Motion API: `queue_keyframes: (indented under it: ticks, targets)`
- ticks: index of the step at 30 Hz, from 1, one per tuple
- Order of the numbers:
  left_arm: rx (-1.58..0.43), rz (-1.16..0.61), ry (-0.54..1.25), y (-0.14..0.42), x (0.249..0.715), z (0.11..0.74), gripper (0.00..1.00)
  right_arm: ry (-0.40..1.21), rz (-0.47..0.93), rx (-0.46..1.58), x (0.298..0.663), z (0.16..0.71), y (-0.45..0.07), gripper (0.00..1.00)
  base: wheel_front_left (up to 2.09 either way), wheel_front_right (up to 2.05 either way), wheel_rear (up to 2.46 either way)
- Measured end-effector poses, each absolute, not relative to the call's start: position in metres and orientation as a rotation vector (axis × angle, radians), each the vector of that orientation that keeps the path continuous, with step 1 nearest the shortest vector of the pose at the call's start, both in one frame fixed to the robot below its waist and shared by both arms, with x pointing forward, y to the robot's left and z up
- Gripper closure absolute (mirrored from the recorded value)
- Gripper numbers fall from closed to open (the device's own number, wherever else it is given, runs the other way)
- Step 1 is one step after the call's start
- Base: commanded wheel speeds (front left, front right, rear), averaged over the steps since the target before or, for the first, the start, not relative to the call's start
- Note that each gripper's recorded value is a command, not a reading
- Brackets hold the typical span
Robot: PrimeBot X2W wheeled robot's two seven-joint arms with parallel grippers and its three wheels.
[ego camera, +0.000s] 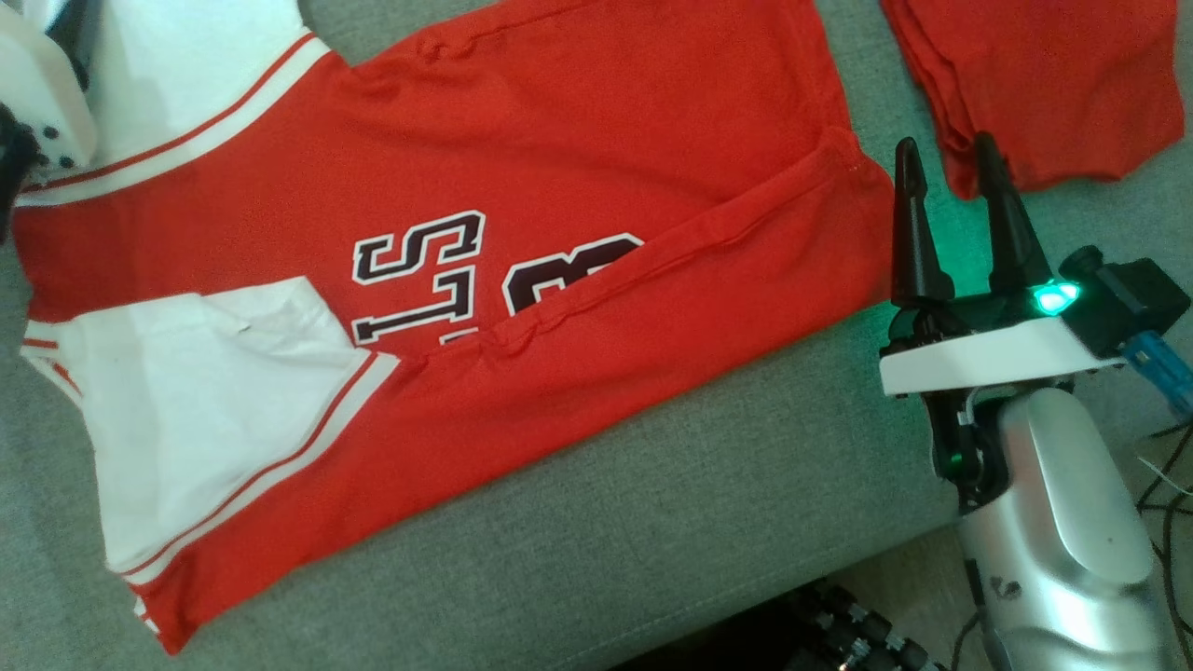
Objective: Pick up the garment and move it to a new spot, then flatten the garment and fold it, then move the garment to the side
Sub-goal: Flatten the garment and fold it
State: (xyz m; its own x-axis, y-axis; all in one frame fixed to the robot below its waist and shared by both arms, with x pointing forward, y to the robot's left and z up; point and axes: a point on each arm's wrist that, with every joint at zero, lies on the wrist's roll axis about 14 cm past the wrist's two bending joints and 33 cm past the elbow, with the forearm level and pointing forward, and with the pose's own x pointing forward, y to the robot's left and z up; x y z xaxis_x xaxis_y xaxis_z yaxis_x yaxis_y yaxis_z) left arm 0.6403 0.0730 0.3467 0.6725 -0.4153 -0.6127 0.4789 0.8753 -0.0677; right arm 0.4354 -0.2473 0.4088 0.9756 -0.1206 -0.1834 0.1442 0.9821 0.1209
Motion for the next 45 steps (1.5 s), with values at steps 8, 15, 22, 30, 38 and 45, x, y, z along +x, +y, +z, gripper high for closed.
queue_keyframes:
  ticks: [8,15,22,30,38,45]
  targets:
    - [0.104,-0.531,0.720,0.065,0.637,0.344,1.00,0.178,-0.135,0.134,0.437,0.407,-0.248,0.00,0.00,0.00,0.00]
    - [0.104,-0.542,0.580,0.066,0.629,0.367,1.00,0.142,-0.121,0.095,0.443,0.420,-0.246,0.00,0.00,0.00,0.00]
    - [0.084,-0.568,0.341,0.064,0.619,0.429,1.00,0.141,-0.067,0.039,0.459,0.436,-0.232,0.00,0.00,0.00,0.00]
    - [0.097,-0.590,0.231,0.083,0.575,0.460,1.00,0.202,0.006,-0.006,0.505,0.455,-0.207,0.00,0.00,0.00,0.00]
    - [0.100,-0.624,0.206,0.086,0.533,0.473,1.00,0.446,0.029,-0.087,0.543,0.423,-0.212,0.00,0.00,0.00,0.00]
    - [0.080,-0.640,0.231,0.082,0.516,0.464,1.00,0.613,0.024,-0.197,0.553,0.381,-0.228,0.00,0.00,0.00,0.00]
